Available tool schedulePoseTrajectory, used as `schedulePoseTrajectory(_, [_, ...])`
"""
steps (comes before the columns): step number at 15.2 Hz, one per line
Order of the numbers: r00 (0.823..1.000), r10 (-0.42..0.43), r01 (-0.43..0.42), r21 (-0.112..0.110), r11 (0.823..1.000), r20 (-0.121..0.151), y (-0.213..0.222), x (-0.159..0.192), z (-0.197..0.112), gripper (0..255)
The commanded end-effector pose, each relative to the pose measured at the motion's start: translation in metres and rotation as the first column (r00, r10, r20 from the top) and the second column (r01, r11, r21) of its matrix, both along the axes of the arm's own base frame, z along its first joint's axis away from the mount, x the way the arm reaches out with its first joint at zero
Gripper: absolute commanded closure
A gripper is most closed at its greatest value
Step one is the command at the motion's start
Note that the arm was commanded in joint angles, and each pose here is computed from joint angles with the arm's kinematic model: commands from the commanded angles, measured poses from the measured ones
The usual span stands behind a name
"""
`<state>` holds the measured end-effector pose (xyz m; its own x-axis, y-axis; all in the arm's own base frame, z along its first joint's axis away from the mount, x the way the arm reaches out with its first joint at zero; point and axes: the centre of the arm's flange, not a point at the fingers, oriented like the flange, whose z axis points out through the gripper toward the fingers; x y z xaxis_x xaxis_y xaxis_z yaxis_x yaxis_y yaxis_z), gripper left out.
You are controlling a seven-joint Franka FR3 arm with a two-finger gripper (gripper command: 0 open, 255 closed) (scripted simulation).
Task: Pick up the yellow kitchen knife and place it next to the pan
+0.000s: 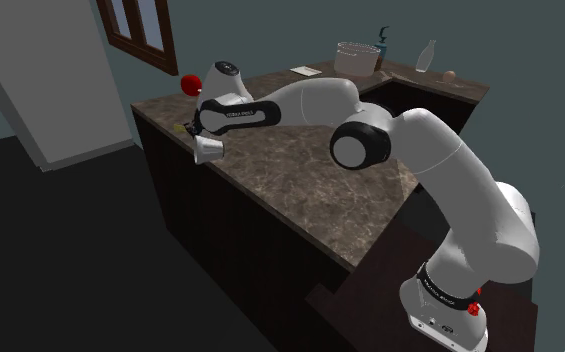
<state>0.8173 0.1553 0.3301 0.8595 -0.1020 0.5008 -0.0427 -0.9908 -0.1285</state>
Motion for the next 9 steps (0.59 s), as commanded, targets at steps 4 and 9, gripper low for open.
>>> schedulePoseTrajectory(4, [1.000,0.001,-0.001,0.000,1.000,-0.005,0.0007,-0.0004,-0.0040,255])
schedulePoseTrajectory(9, [1.000,0.001,-0.001,0.000,1.000,-0.005,0.0002,0.0009,-0.0038,0])
